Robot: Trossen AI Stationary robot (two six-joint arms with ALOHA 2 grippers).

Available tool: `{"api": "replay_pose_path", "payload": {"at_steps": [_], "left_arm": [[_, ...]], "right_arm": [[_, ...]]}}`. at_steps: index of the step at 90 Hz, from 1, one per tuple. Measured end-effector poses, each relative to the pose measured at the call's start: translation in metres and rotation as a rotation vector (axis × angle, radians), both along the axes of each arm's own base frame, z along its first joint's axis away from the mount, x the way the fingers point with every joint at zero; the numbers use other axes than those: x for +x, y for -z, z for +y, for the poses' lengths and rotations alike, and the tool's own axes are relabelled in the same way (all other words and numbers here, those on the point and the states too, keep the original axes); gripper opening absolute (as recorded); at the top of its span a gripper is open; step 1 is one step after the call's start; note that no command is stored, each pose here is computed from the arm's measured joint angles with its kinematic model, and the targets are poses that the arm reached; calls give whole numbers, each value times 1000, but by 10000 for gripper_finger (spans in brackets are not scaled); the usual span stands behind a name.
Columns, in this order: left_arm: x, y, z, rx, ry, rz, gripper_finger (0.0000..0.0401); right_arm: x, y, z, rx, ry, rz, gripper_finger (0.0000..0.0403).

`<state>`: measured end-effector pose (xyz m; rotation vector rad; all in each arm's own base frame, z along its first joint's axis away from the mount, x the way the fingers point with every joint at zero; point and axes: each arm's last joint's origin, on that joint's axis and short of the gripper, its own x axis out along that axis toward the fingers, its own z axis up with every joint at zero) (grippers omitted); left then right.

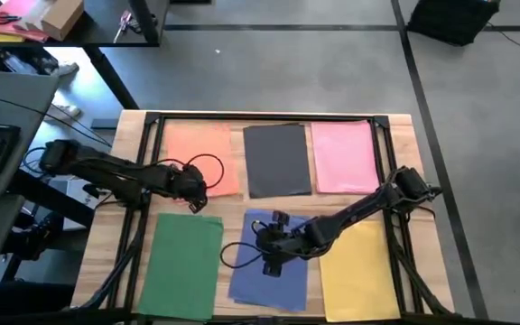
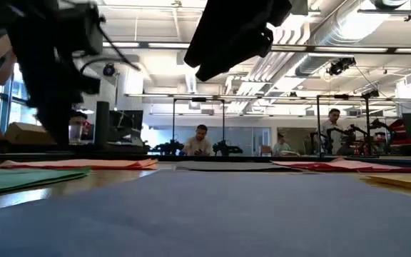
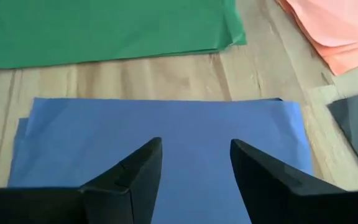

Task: Organize paper
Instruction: Adjust the orange papers on the top left of the table

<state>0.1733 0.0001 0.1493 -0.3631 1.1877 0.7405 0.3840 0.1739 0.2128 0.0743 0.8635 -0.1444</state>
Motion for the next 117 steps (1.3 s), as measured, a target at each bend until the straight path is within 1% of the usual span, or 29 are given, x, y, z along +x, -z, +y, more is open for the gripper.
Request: {"api": "replay_pose_path", "payload": {"at_steps": [12, 20, 32, 49, 60, 71, 76, 81, 94, 107, 117], "left_arm": [[-11, 19, 8, -1, -60, 24, 0], [-18, 22, 15, 2, -124, 55, 0], [-25, 22, 23, -3, -179, 132, 0], [-23, 17, 31, -34, -160, 151, 0], [-21, 8, 34, -42, -137, 192, 0], [-14, -6, 34, -61, -86, 193, 0], [-10, -14, 33, -82, -72, 173, 0], [-5, -22, 31, -102, -54, 148, 0], [4, -39, 15, -147, -1, 74, 0], [4, -43, -12, -165, 100, 18, 0], [3, -45, -31, -176, 170, -35, 0]], "right_arm": [[-1, 0, 2, 0, -6, 0, 176], [-1, 0, 2, 0, -6, 0, 176], [-1, 0, 2, 0, -6, -1, 176], [-1, 0, 2, -2, -5, -2, 176], [-1, 0, 2, -3, -4, -3, 176], [2, 4, -1, -66, 24, -16, 176], [6, 14, -3, -107, 43, -6, 176], [10, 26, -5, -124, 56, 10, 176], [24, 66, -3, -116, 56, 39, 176], [33, 98, -4, -134, 26, 66, 176], [39, 108, -4, -118, -11, 55, 176]]}}
